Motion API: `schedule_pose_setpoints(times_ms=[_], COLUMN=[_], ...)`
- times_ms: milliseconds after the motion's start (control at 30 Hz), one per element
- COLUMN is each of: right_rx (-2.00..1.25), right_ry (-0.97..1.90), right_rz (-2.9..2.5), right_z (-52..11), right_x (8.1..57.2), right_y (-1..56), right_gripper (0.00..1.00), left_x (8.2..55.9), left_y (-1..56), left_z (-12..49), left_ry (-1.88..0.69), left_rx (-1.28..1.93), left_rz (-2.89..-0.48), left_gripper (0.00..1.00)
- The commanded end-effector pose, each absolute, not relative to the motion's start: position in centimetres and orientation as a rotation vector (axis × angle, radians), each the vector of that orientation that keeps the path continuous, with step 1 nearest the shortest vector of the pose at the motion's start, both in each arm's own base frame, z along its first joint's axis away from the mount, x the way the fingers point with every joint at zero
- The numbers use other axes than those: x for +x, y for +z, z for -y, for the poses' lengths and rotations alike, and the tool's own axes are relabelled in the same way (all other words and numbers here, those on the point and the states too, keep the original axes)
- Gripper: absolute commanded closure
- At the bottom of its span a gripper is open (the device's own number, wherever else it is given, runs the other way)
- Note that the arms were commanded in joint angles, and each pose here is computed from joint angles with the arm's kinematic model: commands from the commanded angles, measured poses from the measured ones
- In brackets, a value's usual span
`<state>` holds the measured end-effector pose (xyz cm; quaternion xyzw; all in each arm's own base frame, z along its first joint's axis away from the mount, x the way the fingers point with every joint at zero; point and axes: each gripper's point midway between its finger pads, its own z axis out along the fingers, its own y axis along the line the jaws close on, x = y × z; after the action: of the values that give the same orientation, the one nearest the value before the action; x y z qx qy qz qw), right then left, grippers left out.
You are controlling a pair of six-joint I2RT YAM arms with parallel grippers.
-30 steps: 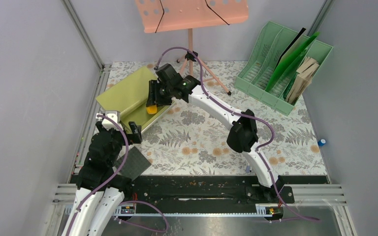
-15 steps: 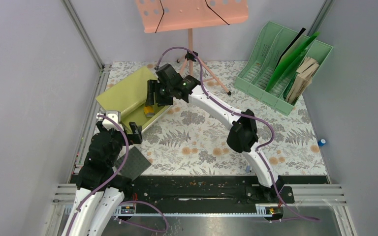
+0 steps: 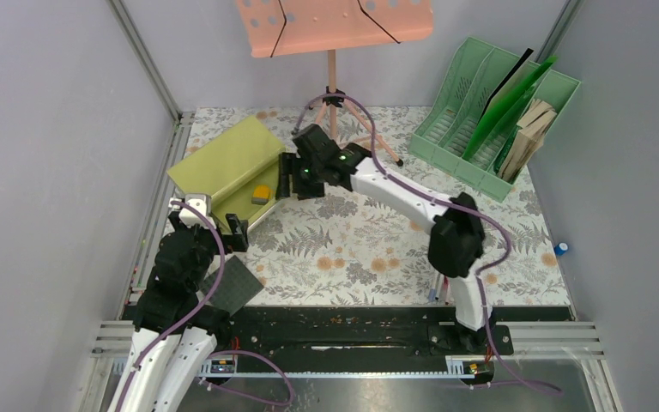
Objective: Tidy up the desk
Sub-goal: Place the stationery in the drawer, then pick up the stationery from the corner of the board.
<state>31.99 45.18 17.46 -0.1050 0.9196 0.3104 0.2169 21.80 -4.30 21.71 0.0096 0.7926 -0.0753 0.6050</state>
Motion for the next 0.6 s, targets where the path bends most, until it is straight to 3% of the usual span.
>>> schedule_pose_setpoints(times_ms=[0,567], right_rx=[-0.151,0.277], right_ry=[0.919,0.655], right_rz=[-2.400,-2.375], right_z=[-41.3,-20.8], right_x=[32.5,29.5], right_y=[21.8,15.7], right_gripper=[0.30,0.27], left_x=[22.1,22.1], left_y=[23.2,23.0], left_z=[4.9,5.2], left_ry=[-0.202,-0.213], left_rx=[0.055,0.068], left_rz=[-1.770,-1.775], left_gripper=[0.01,0.01])
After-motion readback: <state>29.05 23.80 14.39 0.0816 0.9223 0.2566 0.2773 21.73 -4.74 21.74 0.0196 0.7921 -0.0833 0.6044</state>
